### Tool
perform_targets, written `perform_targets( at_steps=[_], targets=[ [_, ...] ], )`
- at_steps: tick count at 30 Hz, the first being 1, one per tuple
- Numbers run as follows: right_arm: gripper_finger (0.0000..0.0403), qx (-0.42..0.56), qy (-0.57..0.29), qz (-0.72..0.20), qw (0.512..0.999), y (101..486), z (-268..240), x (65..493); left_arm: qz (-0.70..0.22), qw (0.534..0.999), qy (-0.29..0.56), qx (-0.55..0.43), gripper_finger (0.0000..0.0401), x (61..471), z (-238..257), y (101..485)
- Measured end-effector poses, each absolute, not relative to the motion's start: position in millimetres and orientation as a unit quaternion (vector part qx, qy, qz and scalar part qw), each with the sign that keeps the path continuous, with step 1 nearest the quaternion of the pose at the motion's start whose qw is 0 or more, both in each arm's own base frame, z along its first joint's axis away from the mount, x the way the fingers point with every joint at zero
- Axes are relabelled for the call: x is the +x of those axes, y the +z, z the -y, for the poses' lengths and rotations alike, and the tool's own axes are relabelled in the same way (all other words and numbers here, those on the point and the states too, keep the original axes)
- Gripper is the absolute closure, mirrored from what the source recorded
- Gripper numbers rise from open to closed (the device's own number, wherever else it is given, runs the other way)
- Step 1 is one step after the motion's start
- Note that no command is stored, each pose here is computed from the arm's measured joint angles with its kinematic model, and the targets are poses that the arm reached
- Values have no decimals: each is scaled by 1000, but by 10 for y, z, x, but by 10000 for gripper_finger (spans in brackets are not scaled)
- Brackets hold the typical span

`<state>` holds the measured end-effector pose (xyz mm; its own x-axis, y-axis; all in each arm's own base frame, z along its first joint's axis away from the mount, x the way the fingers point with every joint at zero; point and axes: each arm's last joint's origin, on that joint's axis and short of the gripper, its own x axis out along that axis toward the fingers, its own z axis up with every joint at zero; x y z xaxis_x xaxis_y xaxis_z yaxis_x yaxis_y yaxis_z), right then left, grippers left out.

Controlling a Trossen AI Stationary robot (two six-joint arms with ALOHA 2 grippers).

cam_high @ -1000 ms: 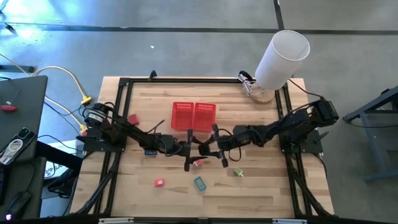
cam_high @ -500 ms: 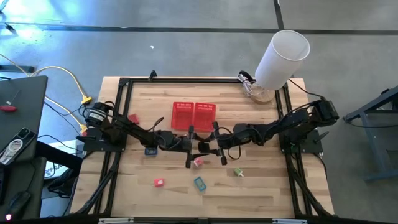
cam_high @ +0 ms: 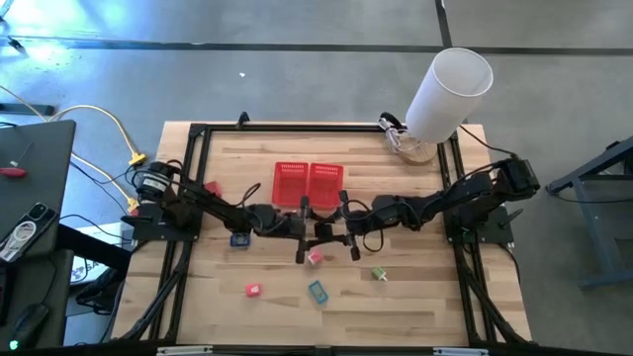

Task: Pick & Place Office items
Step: Put the black digital clock into the right red bin

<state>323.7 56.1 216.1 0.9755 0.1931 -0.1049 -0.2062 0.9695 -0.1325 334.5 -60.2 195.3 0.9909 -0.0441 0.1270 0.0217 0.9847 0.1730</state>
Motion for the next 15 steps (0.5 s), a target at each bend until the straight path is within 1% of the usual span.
perform_targets(
  at_steps=[4, 9, 11, 15],
  targets=[
    [241, -68, 101, -53, 991, 2148, -561, 3235, 65, 994, -16, 88, 254, 3346, 596, 1951],
    [227, -64, 100, -56, 991, 2144, -562, 3234, 58, 994, -15, 89, 255, 3349, 591, 1938],
    [224, -43, 100, -60, 992, 2139, -569, 3233, 49, 995, -14, 90, 255, 3352, 591, 1922],
    [213, -14, 88, -76, 993, 2143, -595, 3207, 19, 992, 21, 120, 255, 3358, 597, 1880]
  ],
)
